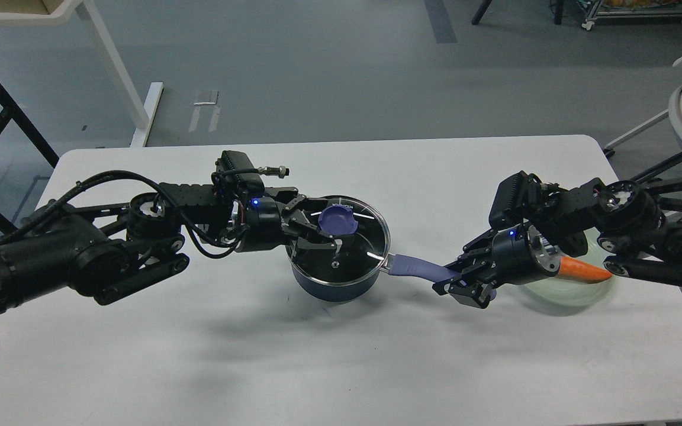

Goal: Open pot lid
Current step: 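Close the left gripper on the purple lid knob, then lift the glass lid off the pot with the left gripper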

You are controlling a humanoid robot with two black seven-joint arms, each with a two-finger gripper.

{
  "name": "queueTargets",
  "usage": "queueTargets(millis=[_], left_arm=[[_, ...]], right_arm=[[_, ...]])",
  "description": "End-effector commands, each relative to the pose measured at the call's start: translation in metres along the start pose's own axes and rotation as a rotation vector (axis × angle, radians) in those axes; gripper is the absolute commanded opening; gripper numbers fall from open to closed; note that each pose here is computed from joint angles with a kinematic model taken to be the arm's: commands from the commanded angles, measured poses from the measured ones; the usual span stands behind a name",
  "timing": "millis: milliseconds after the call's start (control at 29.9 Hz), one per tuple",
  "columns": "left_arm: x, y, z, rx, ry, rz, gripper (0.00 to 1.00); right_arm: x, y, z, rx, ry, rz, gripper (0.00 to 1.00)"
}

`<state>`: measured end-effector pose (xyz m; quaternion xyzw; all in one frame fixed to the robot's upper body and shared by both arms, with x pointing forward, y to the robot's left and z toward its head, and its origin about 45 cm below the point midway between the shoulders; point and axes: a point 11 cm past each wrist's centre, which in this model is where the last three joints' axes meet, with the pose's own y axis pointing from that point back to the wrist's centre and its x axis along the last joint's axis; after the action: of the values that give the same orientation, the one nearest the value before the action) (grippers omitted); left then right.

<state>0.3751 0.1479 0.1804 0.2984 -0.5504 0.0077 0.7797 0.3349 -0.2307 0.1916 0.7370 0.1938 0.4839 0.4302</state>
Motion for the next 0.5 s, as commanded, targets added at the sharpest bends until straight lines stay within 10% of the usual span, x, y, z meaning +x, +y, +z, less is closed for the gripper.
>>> queueTargets(millis=[0, 167, 468], left_arm=[[-0.001, -0.001, 0.0, 0.0, -0.003, 0.0, 0.74], [0.0, -0.001, 0.0, 0.0, -0.009, -0.001, 0.25], [0.014, 0.013, -0.009, 0.025, -0.043, 0.016, 0.24]], right_arm=[[0.0, 0.0, 0.0, 0.0, -0.001, 0.0, 0.34], [0.0, 0.0, 0.0, -0.001, -0.002, 0.0, 0.34], [-0.001, 0.002, 0.001, -0.005, -0.005, 0.001, 0.34]])
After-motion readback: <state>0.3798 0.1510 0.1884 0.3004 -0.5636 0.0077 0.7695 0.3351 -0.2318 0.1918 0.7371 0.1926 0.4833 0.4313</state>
